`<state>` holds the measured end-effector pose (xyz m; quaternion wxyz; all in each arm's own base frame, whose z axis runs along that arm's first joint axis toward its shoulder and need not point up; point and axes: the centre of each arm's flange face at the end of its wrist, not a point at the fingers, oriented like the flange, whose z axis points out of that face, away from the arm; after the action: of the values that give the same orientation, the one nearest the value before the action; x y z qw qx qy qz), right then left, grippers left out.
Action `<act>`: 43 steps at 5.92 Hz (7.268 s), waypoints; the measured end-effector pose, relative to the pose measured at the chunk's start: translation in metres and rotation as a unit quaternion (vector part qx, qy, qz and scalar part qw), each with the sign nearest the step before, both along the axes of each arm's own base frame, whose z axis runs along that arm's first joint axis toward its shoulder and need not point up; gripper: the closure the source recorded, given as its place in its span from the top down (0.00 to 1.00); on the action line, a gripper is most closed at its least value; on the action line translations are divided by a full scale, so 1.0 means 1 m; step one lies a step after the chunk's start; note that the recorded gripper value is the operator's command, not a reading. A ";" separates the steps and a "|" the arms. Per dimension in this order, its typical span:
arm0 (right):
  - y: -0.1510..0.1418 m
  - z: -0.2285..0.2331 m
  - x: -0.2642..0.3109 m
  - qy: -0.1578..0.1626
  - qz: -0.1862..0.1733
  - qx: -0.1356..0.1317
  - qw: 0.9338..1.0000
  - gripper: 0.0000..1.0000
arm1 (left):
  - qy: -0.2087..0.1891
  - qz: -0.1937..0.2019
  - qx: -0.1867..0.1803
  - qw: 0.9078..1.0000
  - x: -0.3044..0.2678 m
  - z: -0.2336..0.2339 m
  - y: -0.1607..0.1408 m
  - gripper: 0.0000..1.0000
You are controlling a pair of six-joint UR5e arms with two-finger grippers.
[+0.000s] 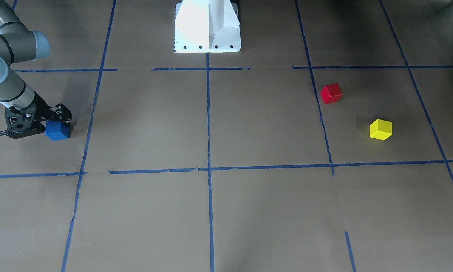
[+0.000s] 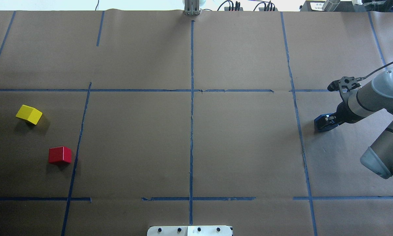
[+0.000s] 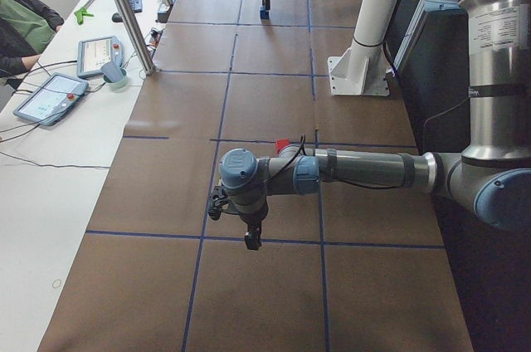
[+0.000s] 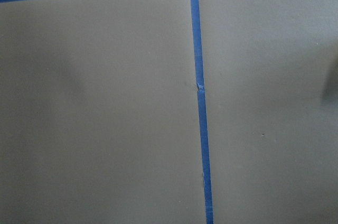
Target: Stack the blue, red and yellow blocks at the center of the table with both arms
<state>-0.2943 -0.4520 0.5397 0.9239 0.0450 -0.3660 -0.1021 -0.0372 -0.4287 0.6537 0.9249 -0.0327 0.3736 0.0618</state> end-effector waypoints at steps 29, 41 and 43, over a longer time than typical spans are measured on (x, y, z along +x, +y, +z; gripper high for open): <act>0.025 0.046 0.305 0.014 -0.030 0.034 0.999 1.00 | 0.014 0.021 0.130 0.991 0.027 -0.075 -0.053 1.00; 0.060 0.082 0.331 0.013 -0.025 0.009 1.000 1.00 | 0.040 -0.165 -0.040 0.985 0.378 -0.169 0.106 1.00; 0.059 0.082 0.331 0.013 -0.025 0.010 1.000 1.00 | 0.030 -0.162 -0.043 0.985 0.384 -0.156 0.104 0.26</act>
<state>0.0368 -0.3925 0.6215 0.9254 0.0434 -0.3537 -0.1290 0.3470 -0.3244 0.4974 0.9089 -0.0098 0.4036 -0.1043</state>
